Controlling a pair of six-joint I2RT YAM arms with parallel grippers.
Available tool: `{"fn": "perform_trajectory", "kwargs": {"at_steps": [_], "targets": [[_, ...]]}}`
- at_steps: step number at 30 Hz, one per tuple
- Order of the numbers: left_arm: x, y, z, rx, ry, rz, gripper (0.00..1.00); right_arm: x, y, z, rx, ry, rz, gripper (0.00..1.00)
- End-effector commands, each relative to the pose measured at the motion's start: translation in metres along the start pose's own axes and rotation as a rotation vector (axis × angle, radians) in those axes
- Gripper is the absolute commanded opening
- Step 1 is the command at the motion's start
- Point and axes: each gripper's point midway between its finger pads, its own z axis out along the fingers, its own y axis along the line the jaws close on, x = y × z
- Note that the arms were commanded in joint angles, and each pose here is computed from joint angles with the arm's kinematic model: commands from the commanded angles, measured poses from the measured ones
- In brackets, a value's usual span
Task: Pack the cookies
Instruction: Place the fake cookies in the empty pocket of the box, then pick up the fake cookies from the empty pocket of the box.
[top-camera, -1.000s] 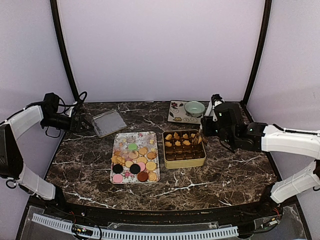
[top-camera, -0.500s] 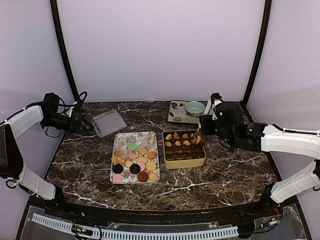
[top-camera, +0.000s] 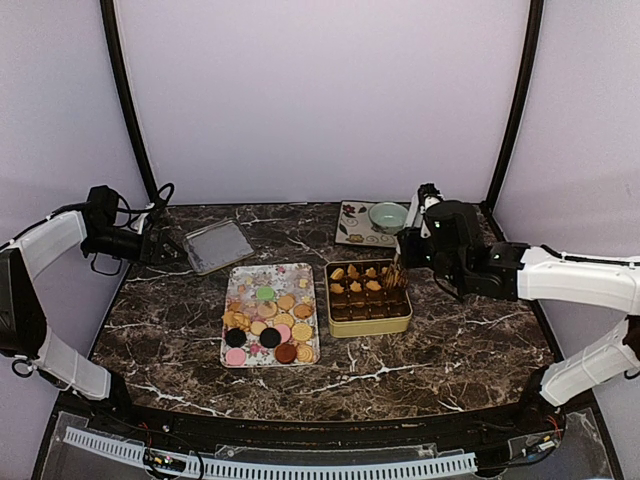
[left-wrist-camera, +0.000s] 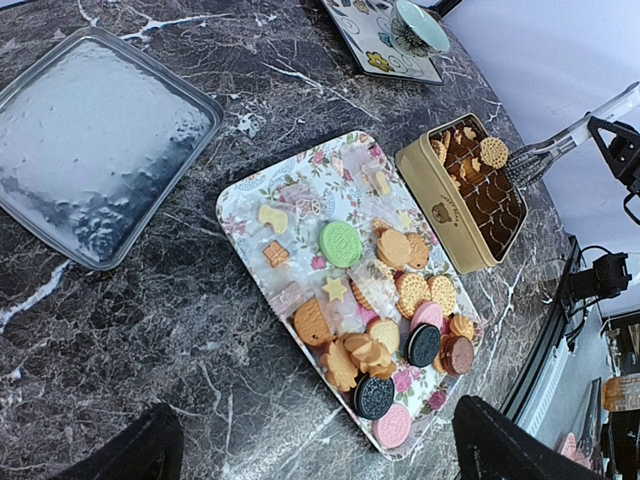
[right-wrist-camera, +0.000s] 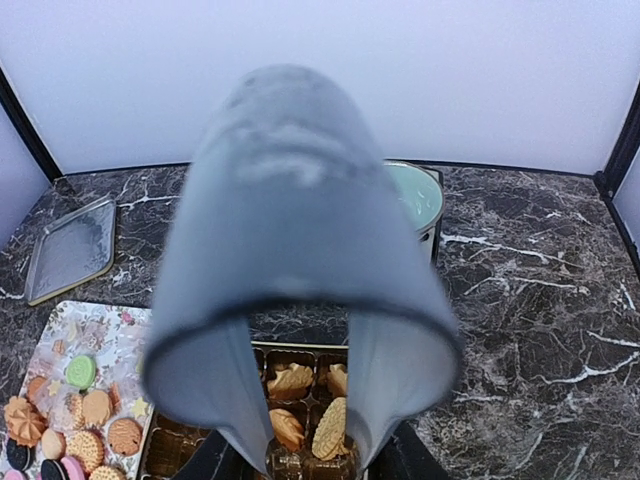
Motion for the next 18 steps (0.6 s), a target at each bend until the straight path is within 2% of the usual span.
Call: {"fn": "perform_trajectory", "kwargs": {"at_steps": [1, 18], "targets": [[0.000, -0.008, -0.006, 0.011, -0.015, 0.016, 0.96, -0.038, 0.005, 0.000, 0.002, -0.107, 0.064, 0.36], [0.002, -0.007, -0.005, 0.009, -0.012, 0.019, 0.96, -0.030, 0.000, 0.021, 0.100, -0.095, 0.045, 0.31]]}}
